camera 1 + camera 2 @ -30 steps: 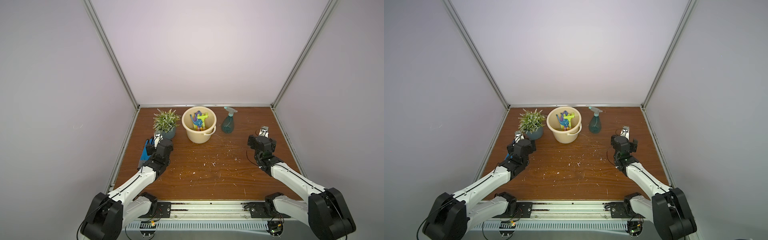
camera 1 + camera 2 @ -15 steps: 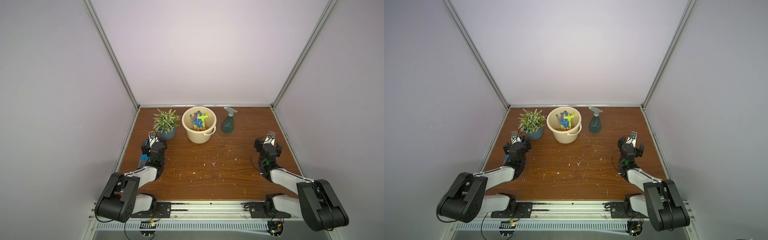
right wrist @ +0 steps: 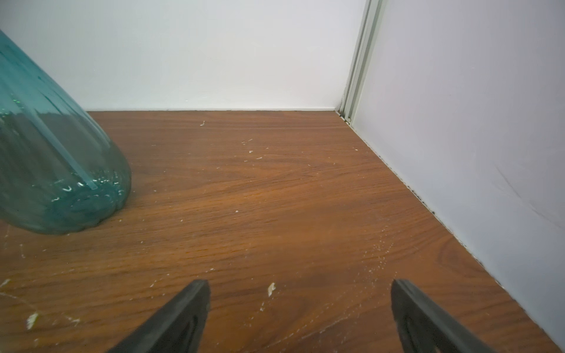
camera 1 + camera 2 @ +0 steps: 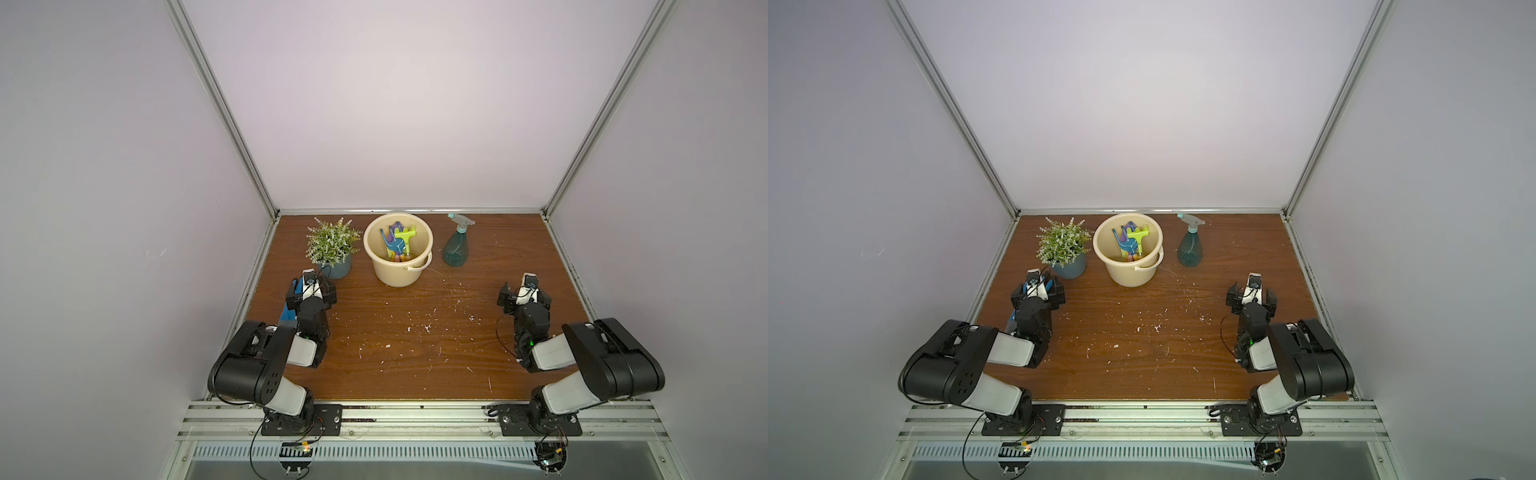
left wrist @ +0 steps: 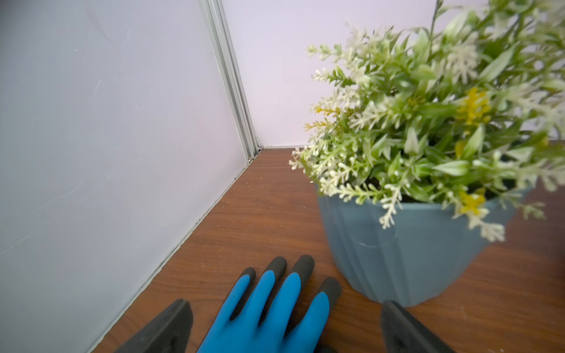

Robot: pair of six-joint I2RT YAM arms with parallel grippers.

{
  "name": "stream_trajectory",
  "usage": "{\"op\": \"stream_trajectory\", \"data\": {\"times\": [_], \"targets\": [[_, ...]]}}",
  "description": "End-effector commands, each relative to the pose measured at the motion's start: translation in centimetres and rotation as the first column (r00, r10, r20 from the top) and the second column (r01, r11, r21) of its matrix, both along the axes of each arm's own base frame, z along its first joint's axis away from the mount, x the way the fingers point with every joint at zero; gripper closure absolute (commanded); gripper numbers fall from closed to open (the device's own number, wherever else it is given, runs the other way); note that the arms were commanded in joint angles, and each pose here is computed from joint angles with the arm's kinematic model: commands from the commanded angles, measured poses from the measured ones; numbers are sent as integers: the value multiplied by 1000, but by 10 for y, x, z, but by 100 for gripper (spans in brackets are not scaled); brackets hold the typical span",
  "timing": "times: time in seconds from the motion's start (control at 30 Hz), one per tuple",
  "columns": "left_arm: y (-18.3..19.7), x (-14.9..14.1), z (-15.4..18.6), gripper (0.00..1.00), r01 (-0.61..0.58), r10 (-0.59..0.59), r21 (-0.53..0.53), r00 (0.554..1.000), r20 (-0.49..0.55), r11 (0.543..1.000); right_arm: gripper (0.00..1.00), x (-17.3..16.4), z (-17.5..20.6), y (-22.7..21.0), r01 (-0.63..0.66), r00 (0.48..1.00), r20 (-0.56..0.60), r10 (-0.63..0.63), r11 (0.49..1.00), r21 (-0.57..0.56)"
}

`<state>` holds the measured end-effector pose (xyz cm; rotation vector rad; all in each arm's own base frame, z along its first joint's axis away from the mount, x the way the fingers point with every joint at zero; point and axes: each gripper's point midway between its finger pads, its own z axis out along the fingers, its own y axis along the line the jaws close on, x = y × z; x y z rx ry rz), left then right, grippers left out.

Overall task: Organize the gardening tools
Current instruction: Reset both arms

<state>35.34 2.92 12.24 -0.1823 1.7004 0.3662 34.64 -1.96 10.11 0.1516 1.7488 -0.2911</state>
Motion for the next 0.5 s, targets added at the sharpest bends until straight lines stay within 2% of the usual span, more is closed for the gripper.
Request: {"op": "stream_trajectory", "data": {"times": [0.0,0.1,0.17,0.47], "targets": [[5,13,7,0,52,-50,-65,998,44,996,1,16,25,6,-39,997,67,38,999,14],[7,2,11,1,49,-43,-60,993,109,997,1,15,28,3,-30,995,100,28,999,20],[8,6,5,0,27,-23,-64,998,64,998,0,16,28,3,-31,995,91,29,999,20],[7,5,8,0,29,-24,-56,996,81,998,0,19,25,4,-35,997,72,33,999,20]]}}
